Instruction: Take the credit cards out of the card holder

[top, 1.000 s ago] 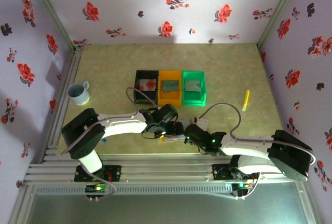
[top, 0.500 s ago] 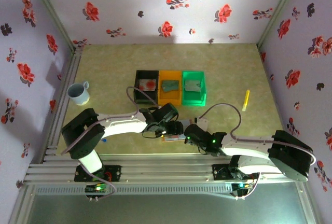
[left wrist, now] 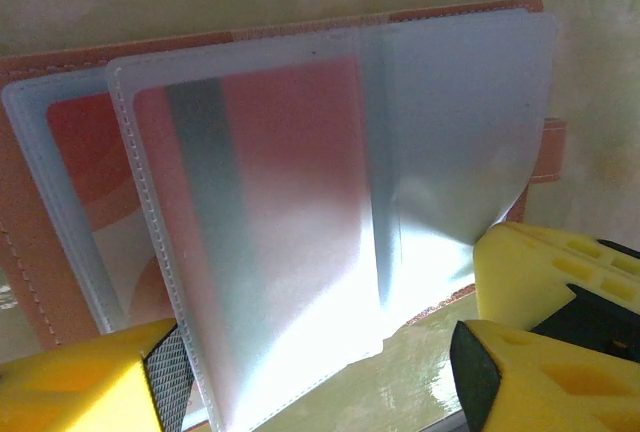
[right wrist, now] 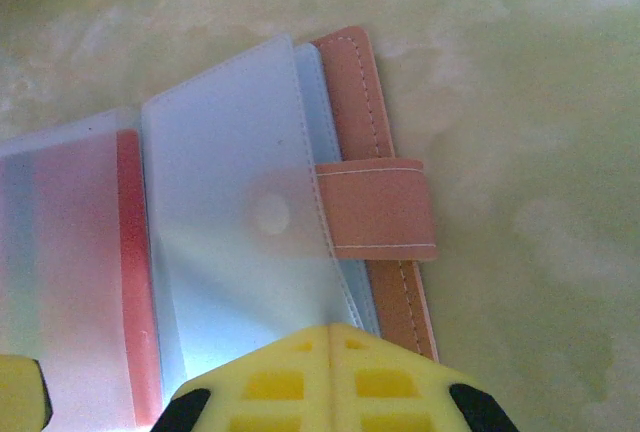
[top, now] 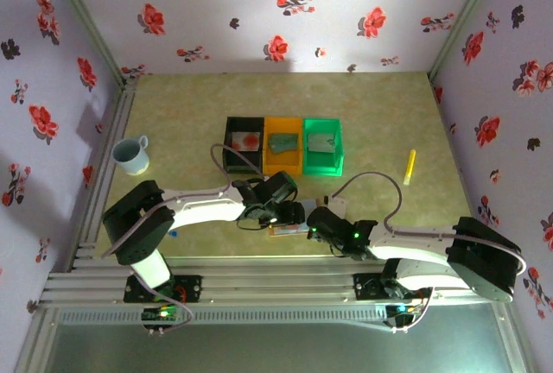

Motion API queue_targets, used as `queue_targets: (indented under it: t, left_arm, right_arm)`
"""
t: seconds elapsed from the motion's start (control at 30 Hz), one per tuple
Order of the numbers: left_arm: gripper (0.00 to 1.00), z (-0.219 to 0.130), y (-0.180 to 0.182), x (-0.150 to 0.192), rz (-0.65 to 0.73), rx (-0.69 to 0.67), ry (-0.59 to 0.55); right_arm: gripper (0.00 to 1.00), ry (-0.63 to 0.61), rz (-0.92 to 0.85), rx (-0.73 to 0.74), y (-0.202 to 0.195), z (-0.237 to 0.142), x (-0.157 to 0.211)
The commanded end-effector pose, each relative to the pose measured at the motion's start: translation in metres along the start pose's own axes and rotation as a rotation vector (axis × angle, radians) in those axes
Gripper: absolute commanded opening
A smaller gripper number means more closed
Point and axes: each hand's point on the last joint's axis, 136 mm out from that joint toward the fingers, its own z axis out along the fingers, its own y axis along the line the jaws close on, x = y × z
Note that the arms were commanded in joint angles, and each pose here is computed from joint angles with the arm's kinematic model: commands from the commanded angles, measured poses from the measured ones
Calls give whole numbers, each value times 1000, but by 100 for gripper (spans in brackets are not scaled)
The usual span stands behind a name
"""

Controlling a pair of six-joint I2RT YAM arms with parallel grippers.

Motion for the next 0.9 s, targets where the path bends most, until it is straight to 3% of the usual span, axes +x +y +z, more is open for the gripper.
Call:
queue_targets:
  t: [0.0,0.87]
  left_arm:
    - [70,-13,-17,-10,8,54,-56]
    - [69,-21,-45,-19,-33,179,-90]
  right_arm:
    - [0,66,-12,105,-35,3,19]
    - [0,21,-5,64,-34,-10,9]
